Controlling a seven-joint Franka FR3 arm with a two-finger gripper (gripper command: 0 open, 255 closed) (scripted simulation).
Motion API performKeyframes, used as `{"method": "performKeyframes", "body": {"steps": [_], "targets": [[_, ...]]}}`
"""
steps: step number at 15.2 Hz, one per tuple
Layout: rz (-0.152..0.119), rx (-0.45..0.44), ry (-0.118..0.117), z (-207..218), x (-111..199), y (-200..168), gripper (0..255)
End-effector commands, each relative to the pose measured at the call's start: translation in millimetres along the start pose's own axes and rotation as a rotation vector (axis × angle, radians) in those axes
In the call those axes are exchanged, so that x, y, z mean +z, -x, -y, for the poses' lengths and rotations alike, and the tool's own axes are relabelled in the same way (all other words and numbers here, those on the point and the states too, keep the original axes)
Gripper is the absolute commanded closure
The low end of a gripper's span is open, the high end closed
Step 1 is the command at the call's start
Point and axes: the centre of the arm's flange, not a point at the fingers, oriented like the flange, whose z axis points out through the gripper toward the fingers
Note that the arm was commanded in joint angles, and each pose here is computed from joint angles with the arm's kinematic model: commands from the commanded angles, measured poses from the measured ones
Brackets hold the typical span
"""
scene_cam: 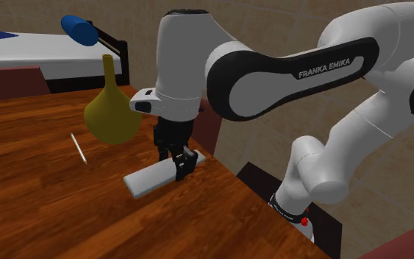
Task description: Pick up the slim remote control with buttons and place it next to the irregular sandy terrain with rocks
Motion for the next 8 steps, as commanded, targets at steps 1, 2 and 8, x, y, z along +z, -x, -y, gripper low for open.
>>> {"method": "performKeyframes", "body": {"steps": [1, 2, 8], "targets": [[0.0, 0.001, 0.001, 26.9, -2.9, 2.3, 255], [0.0, 0.001, 0.001, 40.0, -2.9, 3.8, 255], [0.0, 0.001, 0.001, 118.7, -2.9, 13.1, 255]]}}
